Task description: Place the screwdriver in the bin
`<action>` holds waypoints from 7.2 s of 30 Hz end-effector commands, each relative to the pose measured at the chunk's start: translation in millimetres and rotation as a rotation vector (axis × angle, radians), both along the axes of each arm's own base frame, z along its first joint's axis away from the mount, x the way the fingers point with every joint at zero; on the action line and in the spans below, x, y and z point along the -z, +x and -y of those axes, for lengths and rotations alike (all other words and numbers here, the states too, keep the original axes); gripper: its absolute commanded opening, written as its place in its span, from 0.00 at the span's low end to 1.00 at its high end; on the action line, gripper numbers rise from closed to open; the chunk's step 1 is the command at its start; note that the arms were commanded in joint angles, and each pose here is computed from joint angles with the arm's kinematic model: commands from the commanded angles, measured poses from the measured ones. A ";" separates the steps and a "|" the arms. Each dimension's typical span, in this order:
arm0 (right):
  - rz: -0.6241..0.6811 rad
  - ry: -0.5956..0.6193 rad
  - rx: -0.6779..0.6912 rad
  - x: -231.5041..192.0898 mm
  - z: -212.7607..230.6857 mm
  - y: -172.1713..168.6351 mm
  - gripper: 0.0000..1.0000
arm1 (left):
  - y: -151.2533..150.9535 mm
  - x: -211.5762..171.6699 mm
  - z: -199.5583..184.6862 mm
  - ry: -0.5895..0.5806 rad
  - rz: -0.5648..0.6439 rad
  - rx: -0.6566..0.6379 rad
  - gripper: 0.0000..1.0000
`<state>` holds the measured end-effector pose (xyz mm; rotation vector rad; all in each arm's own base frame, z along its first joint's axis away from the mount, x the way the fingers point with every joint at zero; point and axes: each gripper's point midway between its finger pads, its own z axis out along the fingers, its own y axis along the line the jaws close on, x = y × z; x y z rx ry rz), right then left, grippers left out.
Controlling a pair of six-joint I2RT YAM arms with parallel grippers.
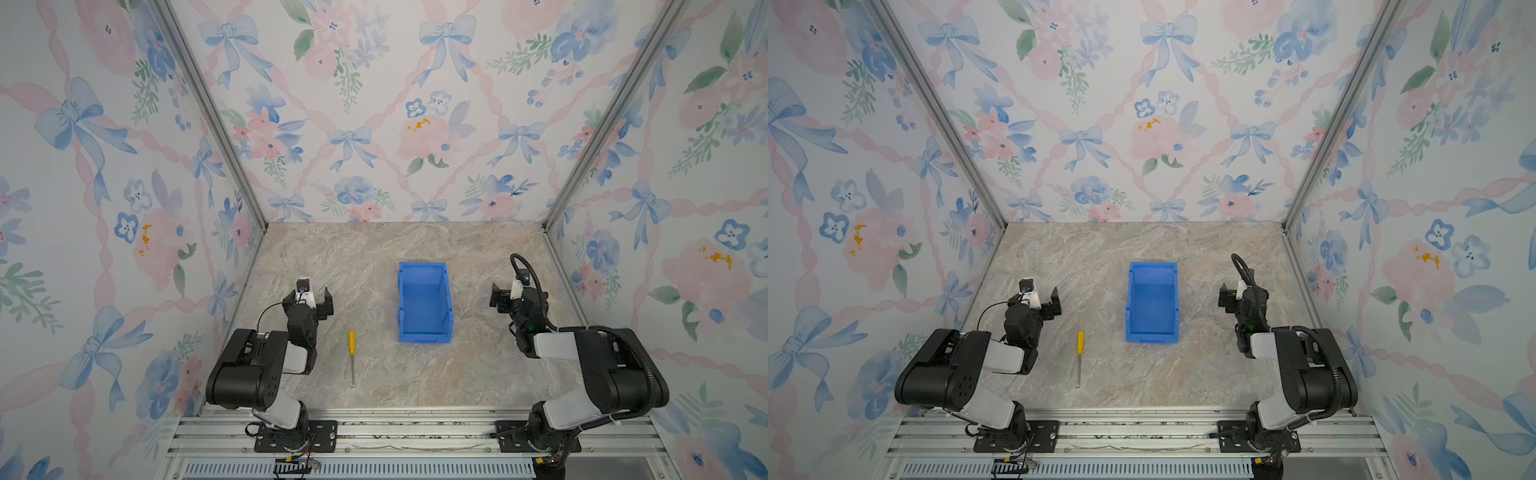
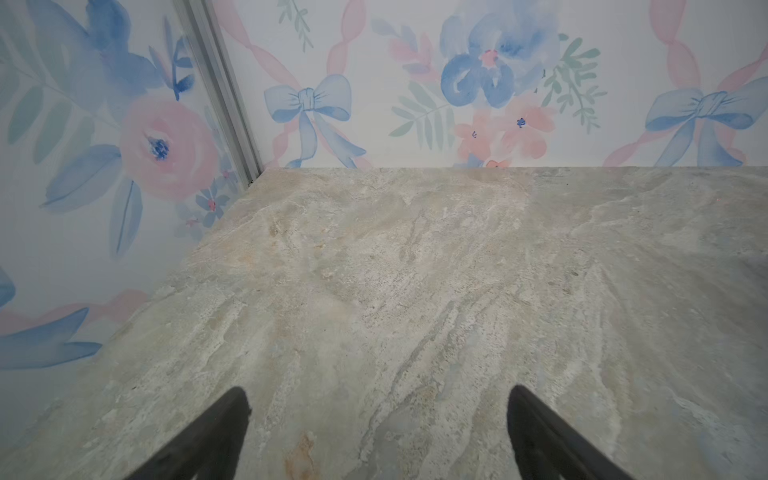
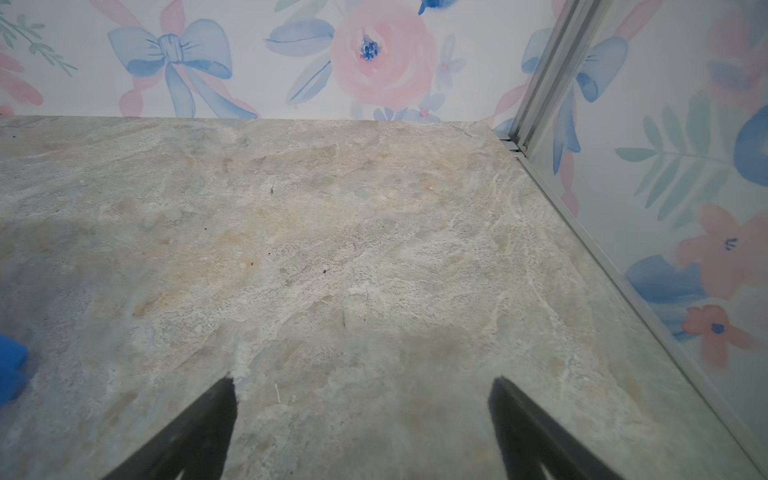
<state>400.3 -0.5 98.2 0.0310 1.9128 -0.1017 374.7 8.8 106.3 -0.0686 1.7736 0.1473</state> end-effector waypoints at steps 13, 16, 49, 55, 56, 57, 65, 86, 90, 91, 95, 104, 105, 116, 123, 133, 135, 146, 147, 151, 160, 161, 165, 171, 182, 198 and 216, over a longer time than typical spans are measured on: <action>0.010 0.007 0.016 0.4 2.5 -0.8 0.97 | 1.0 -1.9 -0.6 0.011 0.011 0.009 0.97; 0.011 0.007 0.016 0.4 2.4 -0.8 0.97 | 1.2 -2.0 -0.5 0.010 0.012 0.009 0.98; 0.019 -0.002 0.025 -6.5 2.8 -4.8 0.97 | 0.7 -13.8 1.7 0.015 0.025 0.024 0.97; 0.042 -0.011 0.039 -21.9 3.0 -14.9 0.97 | -5.0 -23.0 -2.9 -0.004 0.020 -0.006 0.98; 0.048 -0.012 0.040 -22.6 3.3 -15.9 0.97 | -4.3 -22.7 -4.2 -0.004 0.019 -0.013 0.98; 0.052 -0.011 0.042 -22.5 3.3 -15.8 0.97 | -3.4 -21.9 -4.2 -0.003 0.016 -0.014 0.97; 0.020 -0.050 0.061 -27.2 -0.6 -16.0 0.97 | 0.4 -22.7 -4.5 -0.011 -0.035 -0.019 0.98; -0.258 0.096 0.110 -113.8 -51.8 -82.6 0.97 | -52.2 -40.1 55.2 -0.371 -0.493 -0.007 0.97; -0.337 0.094 0.025 -119.6 -76.4 -85.7 0.97 | -64.5 -37.0 76.9 -0.457 -0.602 0.008 0.97; -0.332 0.111 -0.011 -122.3 -84.8 -87.0 0.97 | -67.2 -34.9 81.8 -0.456 -0.623 0.011 0.98; -0.362 0.150 -0.073 -124.4 -101.9 -94.2 0.97 | -76.5 -26.1 91.0 -0.464 -0.678 -0.003 0.97; -0.431 0.171 -0.177 -114.7 -128.6 -117.0 0.97 | -95.9 16.9 106.6 -0.430 -0.882 -0.023 0.98; -0.435 0.166 -0.187 -113.6 -132.0 -118.5 0.97 | -97.2 22.6 107.7 -0.419 -0.901 -0.025 0.97; -0.446 0.129 -0.259 -109.9 -158.3 -122.5 0.97 | -107.1 56.8 113.3 -0.330 -1.020 -0.022 0.89; -0.445 0.130 -0.289 -110.7 -165.7 -122.3 0.97 | -111.3 74.0 116.9 -0.257 -1.060 -0.048 0.77; -0.442 0.106 -0.322 -113.5 -167.6 -123.9 0.97 | -112.4 88.4 114.9 -0.217 -1.080 -0.105 0.58; -0.441 0.103 -0.323 -113.1 -166.4 -125.0 0.97 | -111.8 89.3 115.6 -0.213 -1.078 -0.110 0.54; -0.419 0.099 -0.315 -117.0 -161.3 -124.8 0.97 | -117.9 93.6 121.8 -0.206 -1.097 -0.099 0.20; -0.416 0.101 -0.312 -117.7 -161.0 -124.2 0.97 | -117.8 92.8 122.7 -0.208 -1.096 -0.095 0.18; -0.413 0.108 -0.301 -116.8 -160.4 -122.6 0.97 | -118.1 89.8 124.7 -0.214 -1.092 -0.082 0.07; -0.423 0.150 -0.267 -111.5 -157.2 -113.6 0.97 | -103.7 43.7 141.6 -0.291 -0.978 0.017 0.00; -0.423 0.162 -0.259 -111.7 -155.2 -111.3 0.97 | -101.4 35.3 146.0 -0.300 -0.963 0.036 0.00; -0.424 0.196 -0.224 -111.9 -145.6 -103.1 0.97 | -89.3 -3.5 171.1 -0.321 -0.898 0.125 0.00; -0.442 0.234 -0.174 -105.9 -132.6 -95.4 0.97 | -69.3 -63.2 221.8 -0.340 -0.801 0.258 0.00; -0.442 0.257 -0.129 -104.8 -123.8 -87.5 0.97 | -19.8 -102.3 330.6 -0.332 -0.737 0.419 0.00; -0.421 0.248 -0.065 -111.0 -98.8 -102.5 0.97 | 29.3 -23.0 349.5 -0.287 -0.808 0.270 0.00; -0.409 0.245 -0.058 -112.4 -91.9 -108.2 0.97 | 34.5 29.1 344.0 -0.234 -0.835 0.148 0.00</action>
